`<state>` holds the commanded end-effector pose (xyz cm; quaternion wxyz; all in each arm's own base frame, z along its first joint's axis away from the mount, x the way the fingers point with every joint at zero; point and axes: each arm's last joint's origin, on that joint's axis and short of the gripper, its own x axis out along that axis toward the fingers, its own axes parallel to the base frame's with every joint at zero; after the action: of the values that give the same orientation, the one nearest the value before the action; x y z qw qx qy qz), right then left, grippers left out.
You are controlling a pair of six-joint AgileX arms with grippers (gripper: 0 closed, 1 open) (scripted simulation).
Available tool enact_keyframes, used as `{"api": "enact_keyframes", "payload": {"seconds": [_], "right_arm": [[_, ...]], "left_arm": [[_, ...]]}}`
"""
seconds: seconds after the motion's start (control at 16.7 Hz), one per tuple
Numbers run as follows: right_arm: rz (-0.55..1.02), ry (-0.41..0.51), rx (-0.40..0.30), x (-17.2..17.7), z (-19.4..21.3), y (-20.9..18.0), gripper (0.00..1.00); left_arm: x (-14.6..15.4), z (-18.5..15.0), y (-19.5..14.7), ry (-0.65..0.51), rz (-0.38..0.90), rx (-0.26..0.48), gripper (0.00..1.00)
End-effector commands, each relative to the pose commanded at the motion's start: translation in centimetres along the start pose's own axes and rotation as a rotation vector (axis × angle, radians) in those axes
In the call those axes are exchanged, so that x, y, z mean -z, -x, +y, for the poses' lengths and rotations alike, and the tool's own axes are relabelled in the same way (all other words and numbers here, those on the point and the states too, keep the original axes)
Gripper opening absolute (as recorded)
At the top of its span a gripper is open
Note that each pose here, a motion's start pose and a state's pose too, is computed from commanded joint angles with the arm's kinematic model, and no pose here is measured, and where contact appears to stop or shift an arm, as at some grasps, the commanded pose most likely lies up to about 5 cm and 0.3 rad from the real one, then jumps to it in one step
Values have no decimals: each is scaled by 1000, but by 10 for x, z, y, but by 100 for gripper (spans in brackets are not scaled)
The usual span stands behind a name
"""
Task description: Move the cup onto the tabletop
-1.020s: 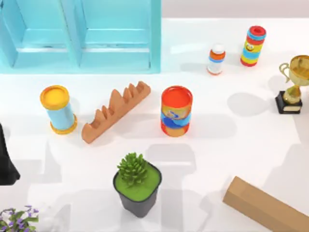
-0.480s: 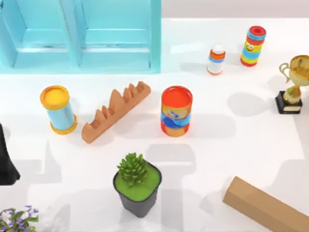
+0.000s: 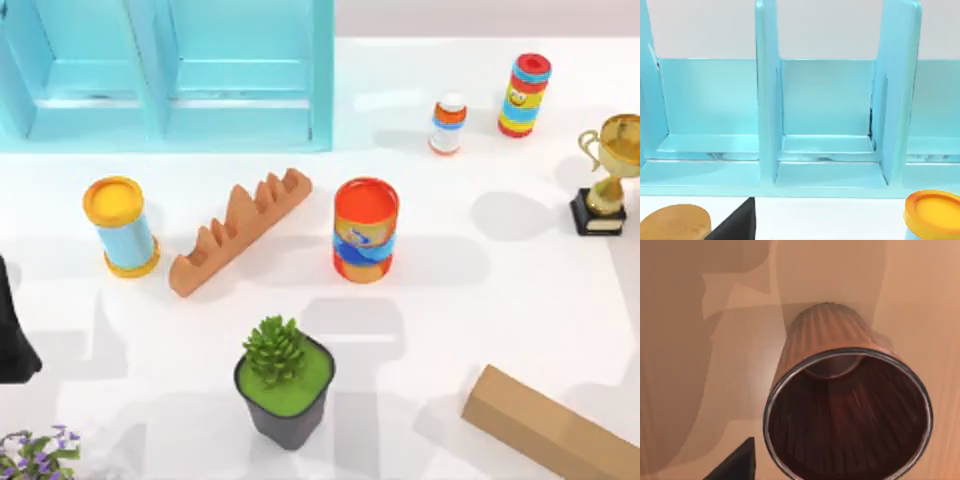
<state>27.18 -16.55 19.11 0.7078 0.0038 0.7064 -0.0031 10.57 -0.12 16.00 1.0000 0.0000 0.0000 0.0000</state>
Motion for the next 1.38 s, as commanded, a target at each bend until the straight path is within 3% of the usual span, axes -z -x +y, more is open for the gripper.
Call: {"api": "enact_keyframes", "payload": {"seconds": [0.18,0.48,1.26,1.38], "right_arm": [[5,-1,-2,-9,-4,-28,100],[5,0,-2,-10,-5,-32,100],[5,0,-2,-10,-5,-32,2],[5,0,-2,-10,-5,-32,0]], "left_arm": [[0,0,0,0,0,0,100],[0,0,0,0,0,0,100],[0,0,0,0,0,0,100],[0,0,0,0,0,0,100]]}}
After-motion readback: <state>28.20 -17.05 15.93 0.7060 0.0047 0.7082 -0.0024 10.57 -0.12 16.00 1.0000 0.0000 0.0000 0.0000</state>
